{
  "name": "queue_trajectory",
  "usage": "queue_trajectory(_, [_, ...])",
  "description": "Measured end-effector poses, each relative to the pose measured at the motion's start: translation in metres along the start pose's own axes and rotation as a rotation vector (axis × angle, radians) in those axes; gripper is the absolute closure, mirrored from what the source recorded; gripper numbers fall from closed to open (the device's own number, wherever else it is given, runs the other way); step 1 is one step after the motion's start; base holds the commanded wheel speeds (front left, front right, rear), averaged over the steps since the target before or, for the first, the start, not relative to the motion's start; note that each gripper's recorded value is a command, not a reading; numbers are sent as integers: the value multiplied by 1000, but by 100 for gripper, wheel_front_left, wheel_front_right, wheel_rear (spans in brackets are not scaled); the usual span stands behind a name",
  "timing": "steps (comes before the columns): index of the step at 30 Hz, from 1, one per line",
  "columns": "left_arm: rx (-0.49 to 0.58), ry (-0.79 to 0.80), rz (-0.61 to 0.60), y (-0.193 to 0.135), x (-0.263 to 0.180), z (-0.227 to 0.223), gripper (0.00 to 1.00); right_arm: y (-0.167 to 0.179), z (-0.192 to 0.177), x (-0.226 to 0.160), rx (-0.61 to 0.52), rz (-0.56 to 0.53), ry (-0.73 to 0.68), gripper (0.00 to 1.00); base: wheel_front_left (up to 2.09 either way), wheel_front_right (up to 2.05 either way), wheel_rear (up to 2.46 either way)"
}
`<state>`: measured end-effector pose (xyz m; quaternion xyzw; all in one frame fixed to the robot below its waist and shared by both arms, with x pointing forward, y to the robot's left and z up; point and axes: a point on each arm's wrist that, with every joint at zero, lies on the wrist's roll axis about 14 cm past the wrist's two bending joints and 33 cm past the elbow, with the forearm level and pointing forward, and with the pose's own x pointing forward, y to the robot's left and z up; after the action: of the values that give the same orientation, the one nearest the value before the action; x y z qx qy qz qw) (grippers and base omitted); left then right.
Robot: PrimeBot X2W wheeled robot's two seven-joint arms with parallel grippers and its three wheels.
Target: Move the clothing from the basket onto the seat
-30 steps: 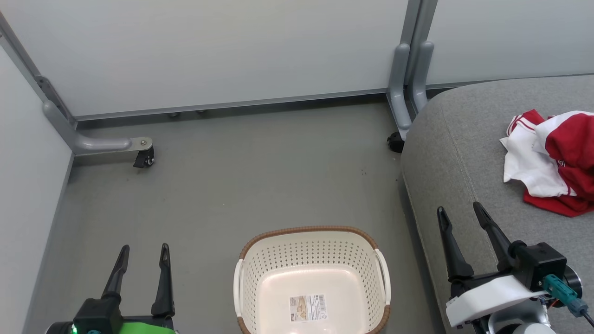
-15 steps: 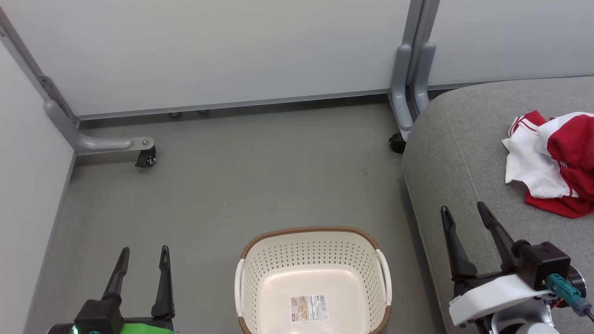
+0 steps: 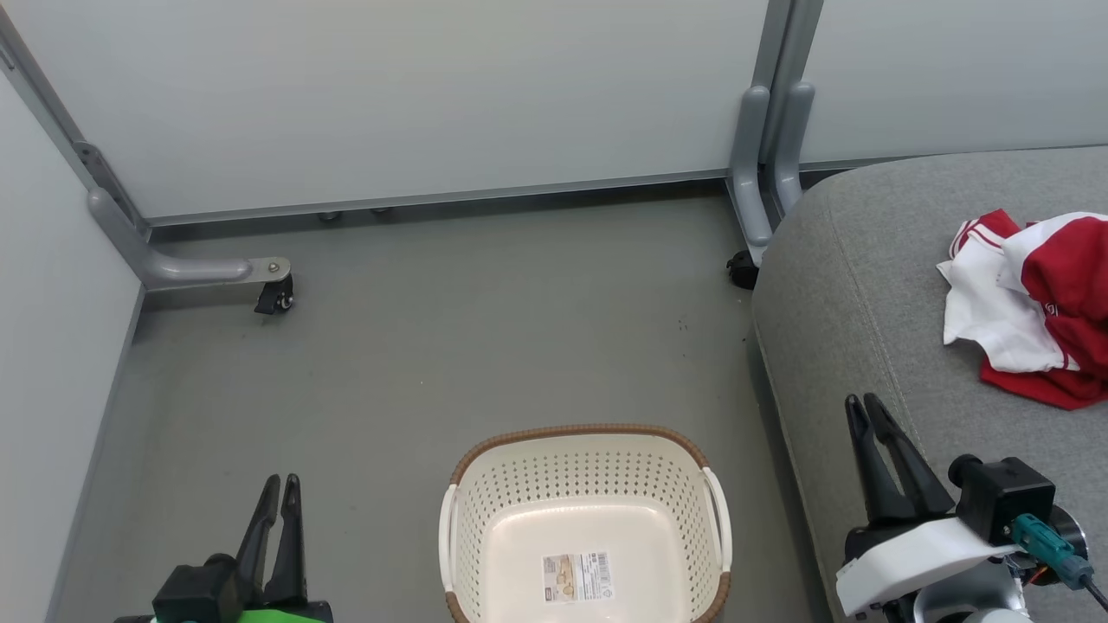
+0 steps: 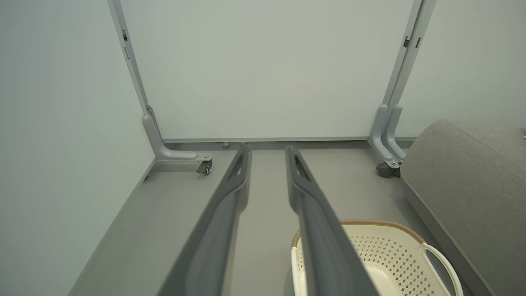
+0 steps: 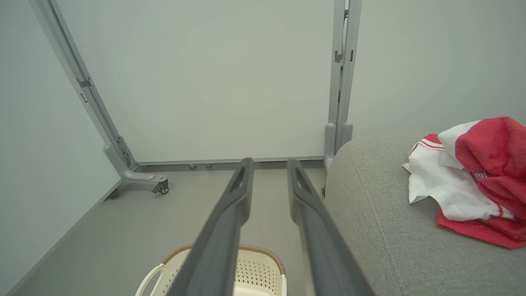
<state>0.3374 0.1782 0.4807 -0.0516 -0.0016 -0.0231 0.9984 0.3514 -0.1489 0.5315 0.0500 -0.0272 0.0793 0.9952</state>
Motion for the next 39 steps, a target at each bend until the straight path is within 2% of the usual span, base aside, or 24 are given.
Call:
queue_trajectory(19, [-332,57,93,16,4,-10,100,-11,-14,2,351,-41,24,100,0,0,0])
queue_trajectory(39, [-635,51,130,23,16,-5,100,-23,-18,9,651,-82,18,100,0,0,0])
